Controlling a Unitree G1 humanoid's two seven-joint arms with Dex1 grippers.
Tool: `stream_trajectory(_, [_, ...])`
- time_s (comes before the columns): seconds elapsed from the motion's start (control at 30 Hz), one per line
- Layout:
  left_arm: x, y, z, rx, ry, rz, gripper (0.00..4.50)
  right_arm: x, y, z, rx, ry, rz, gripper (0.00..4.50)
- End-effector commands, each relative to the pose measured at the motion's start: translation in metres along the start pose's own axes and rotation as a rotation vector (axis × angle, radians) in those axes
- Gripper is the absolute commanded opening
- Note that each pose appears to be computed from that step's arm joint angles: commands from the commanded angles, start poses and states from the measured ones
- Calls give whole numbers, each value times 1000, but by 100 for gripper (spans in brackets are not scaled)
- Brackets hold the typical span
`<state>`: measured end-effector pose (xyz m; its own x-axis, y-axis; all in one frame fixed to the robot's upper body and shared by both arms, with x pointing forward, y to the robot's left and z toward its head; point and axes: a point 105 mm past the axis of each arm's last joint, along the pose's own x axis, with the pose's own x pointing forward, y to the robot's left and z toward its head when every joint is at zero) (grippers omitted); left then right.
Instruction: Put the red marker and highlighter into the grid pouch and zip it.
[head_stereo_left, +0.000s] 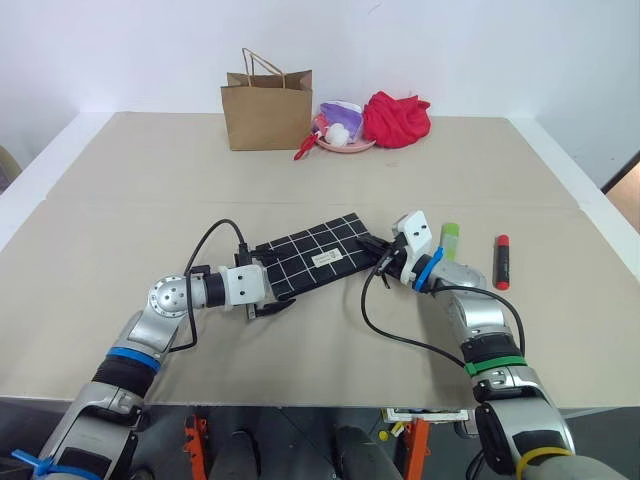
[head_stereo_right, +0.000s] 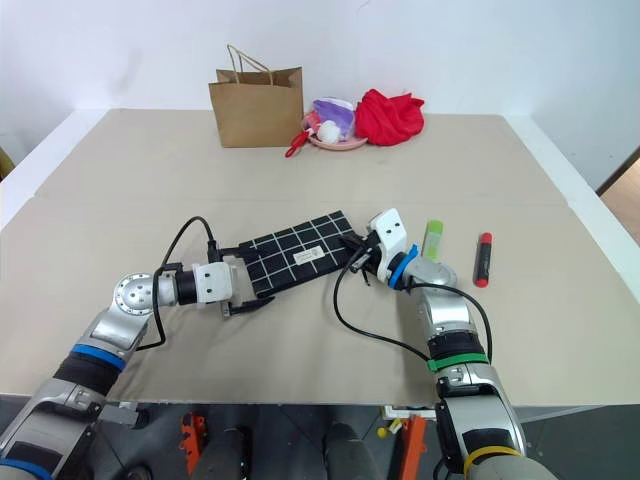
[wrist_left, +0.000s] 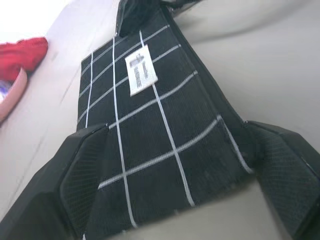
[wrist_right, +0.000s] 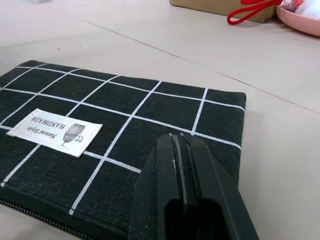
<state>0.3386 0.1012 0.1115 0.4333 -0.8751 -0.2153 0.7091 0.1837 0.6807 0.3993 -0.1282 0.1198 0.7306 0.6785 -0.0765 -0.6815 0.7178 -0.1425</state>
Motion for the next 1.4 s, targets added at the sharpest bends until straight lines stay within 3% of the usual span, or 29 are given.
stream_trajectory(0.03, [5, -11, -12, -13, 36, -59, 391, 1, 1, 19, -42, -61, 8, 0])
stream_trajectory(0.13, [7, -12, -14, -4, 38, -80, 277, 0, 1, 16, -39, -49, 8, 0])
stream_trajectory(0.27, [9, -8, -13, -12, 28, -72, 71, -2, 1, 11, -37, -38, 5, 0])
stream_trajectory(0.33, [7, -11, -16, -27, 42, -96, 5, -3, 1, 4, -27, -23, -3, 0])
stream_trajectory(0.57, [2, -8, -15, -70, 29, -101, 5, -5, 2, 1, -23, -19, -7, 0])
stream_trajectory(0.77, [-1, 9, 4, -208, -66, -68, 5, -10, -3, 25, -26, -100, -19, 0])
stream_trajectory(0.93, [-13, 31, 30, -358, -162, -39, 0, -50, 2, 52, -21, -216, -1, 165])
stream_trajectory(1.13, [-22, 33, 37, -399, -160, -46, 0, -86, 14, 34, 3, -188, -14, 431])
stream_trajectory(1.4, [-23, 24, 40, -406, -153, -72, 0, -89, 12, 22, 113, -224, -80, 431])
